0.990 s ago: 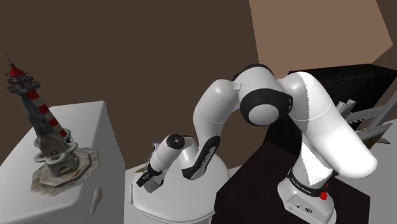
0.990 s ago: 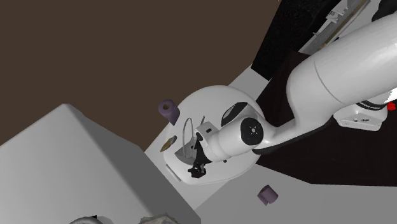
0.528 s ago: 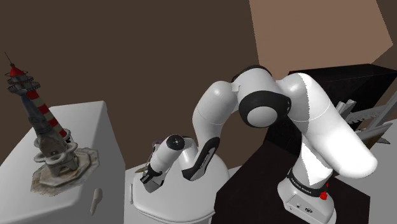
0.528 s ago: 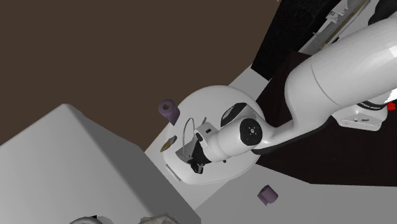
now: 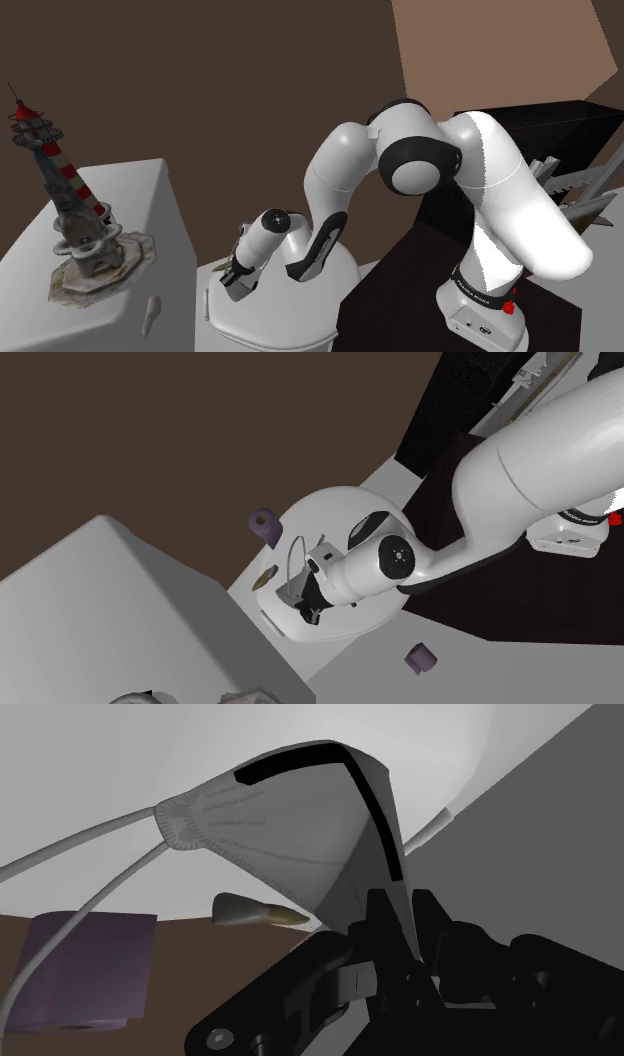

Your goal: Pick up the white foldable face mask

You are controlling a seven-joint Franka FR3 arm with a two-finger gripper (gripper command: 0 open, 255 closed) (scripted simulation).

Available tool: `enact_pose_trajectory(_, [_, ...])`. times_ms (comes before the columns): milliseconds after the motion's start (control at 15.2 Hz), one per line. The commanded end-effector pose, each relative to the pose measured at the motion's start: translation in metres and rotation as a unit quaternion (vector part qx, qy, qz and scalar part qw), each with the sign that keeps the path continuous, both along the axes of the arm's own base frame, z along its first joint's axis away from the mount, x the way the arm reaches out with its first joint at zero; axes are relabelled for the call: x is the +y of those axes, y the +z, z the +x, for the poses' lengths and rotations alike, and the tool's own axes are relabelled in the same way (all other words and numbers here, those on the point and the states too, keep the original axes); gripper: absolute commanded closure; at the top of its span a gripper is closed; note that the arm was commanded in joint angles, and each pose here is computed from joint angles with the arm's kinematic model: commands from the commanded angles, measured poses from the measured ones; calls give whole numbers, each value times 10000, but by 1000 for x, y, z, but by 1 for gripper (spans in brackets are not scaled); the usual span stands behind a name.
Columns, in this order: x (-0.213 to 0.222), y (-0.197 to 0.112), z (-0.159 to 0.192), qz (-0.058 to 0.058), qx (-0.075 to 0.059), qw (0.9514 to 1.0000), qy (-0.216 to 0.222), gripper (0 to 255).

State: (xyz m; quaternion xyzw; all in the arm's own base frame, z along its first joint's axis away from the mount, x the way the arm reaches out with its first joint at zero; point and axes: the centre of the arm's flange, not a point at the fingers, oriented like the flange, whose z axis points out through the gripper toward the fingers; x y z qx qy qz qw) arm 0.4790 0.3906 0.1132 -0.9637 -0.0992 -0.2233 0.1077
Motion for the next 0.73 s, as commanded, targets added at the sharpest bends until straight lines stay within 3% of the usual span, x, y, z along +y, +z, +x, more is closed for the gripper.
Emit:
enact_pose_trajectory(0, [0,10,0,0,-1,10000,1,255])
enact_pose_trajectory(660, [0,63,0,0,-1,10000,1,255])
